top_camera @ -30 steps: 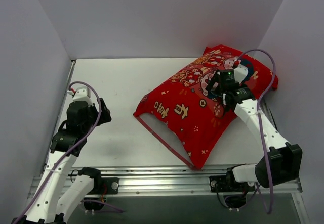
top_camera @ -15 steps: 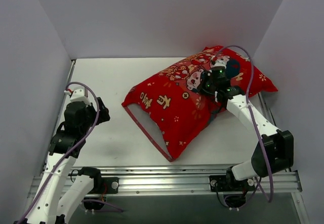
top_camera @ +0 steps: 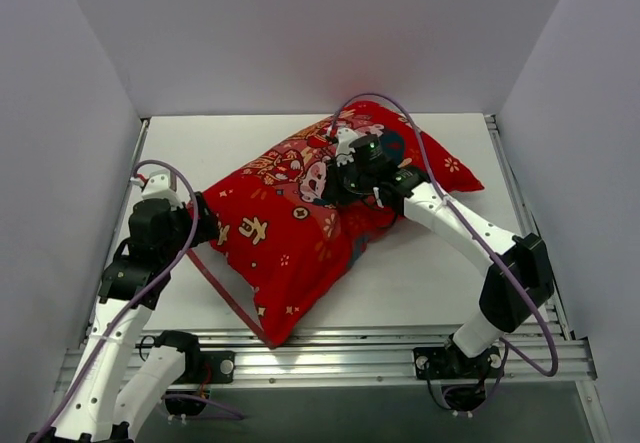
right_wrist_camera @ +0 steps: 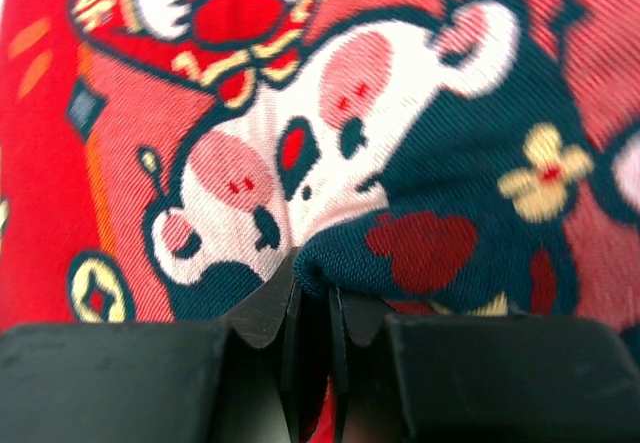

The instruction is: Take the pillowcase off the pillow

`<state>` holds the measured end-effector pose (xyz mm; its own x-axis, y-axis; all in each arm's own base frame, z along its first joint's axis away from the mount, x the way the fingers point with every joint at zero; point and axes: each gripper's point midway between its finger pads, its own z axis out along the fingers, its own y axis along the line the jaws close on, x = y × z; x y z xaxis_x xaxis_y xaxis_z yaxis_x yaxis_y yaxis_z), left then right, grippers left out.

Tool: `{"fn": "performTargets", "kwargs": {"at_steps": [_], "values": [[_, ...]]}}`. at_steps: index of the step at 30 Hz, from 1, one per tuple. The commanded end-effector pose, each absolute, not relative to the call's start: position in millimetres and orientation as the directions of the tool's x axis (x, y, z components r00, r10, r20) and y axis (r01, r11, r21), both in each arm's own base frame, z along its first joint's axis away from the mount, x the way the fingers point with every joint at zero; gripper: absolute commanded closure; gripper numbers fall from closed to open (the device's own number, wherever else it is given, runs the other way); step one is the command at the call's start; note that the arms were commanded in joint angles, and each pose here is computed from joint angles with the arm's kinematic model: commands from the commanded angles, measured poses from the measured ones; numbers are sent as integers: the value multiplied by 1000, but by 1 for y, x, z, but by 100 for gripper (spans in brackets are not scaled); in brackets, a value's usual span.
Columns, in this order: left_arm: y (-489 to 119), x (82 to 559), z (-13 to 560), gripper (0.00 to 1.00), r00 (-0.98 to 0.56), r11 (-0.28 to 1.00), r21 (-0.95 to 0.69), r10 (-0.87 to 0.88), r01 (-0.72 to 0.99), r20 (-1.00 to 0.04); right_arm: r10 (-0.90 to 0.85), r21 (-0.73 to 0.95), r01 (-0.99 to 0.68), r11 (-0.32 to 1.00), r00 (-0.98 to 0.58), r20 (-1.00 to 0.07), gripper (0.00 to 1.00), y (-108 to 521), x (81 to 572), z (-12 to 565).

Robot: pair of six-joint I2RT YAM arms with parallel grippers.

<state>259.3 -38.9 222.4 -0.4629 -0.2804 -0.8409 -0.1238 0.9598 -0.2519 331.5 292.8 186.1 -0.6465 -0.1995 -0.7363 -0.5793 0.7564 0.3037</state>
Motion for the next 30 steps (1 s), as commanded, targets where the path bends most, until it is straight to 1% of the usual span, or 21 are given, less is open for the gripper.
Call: {"fn": "performTargets", "kwargs": {"at_steps": [1, 3, 4, 7, 8, 10, 11, 13, 14, 15, 16, 17, 19, 21, 22, 23, 24, 25, 27, 28, 30], "values": [[-45, 270, 228, 5, -441, 960, -266, -276, -86, -854, -207, 170, -478, 862, -638, -742, 100, 260, 367, 173], [-47, 272, 225, 5, -457, 960, -269, -274, -78, -846, -148, 144, -377, 915, -644, -751, 100, 242, 387, 174], [-48, 272, 223, 5, -464, 960, -269, -273, -76, -843, -84, 169, -317, 933, -651, -755, 100, 231, 398, 176], [-50, 274, 220, 5, -478, 958, -276, -280, -79, -833, -34, 182, -281, 942, -622, -782, 99, 230, 407, 192], [-51, 274, 218, 5, -487, 956, -283, -286, -81, -826, -36, 178, -291, 940, -603, -797, 89, 233, 405, 202], [-54, 274, 216, 5, -496, 953, -293, -290, -73, -818, -51, 137, -281, 950, -571, -819, 77, 234, 401, 213], [-56, 273, 216, 5, -499, 949, -307, -303, -76, -812, -70, 122, -306, 944, -548, -834, 63, 239, 390, 225], [-64, 271, 214, 5, -517, 936, -347, -328, -64, -791, -81, 101, -306, 947, -531, -844, 49, 238, 377, 232], [-69, 268, 214, 5, -521, 918, -390, -367, -69, -771, -69, 97, -297, 950, -503, -861, 39, 235, 367, 247], [-73, 266, 213, 5, -526, 906, -418, -388, -67, -757, -59, 99, -286, 953, -496, -866, 36, 233, 361, 251], [-86, 261, 209, 5, -559, 884, -467, -399, -25, -726, -54, 98, -270, 958, -503, -862, 32, 227, 353, 245], [-93, 258, 209, 5, -569, 860, -509, -429, -22, -701, -18, 115, -245, 963, -480, -877, 27, 217, 344, 258], [-108, 249, 205, 4, -614, 827, -562, -439, 7, -655, 15, 150, -233, 961, -497, -868, 25, 212, 328, 249], [-114, 243, 199, 4, -648, 804, -594, -459, -12, -608, 22, 192, -299, 935, -491, -871, 18, 220, 307, 255], [-118, 240, 199, 4, -660, 797, -604, -459, -10, -595, -6, 189, -337, 922, -502, -865, 18, 226, 296, 245], [-120, 236, 195, 4, -674, 792, -610, -456, -9, -581, -29, 186, -386, 903, -488, -872, 22, 233, 285, 247], [-120, 235, 194, 4, -675, 791, -611, -457, -12, -579, -57, 161, -405, 900, -476, -878, 23, 238, 277, 244], [-119, 233, 194, 4, -670, 791, -612, -462, -13, -582, -115, 128, -466, 875, -457, -882, 23, 256, 256, 236], [-112, 234, 191, 4, -650, 803, -595, -474, -42, -594, -150, 65, -462, 885, -414, -898, 22, 261, 246, 236], [-109, 234, 190, 4, -645, 808, -587, -478, -55, -597, -192, 38, -508, 861, -392, -900, 22, 276, 229, 235], [-95, 235, 191, 4, -615, 828, -551, -492, -110, -616, -233, -9, -534, 845, -353, -906, 21, 292, 220, 241]]}}
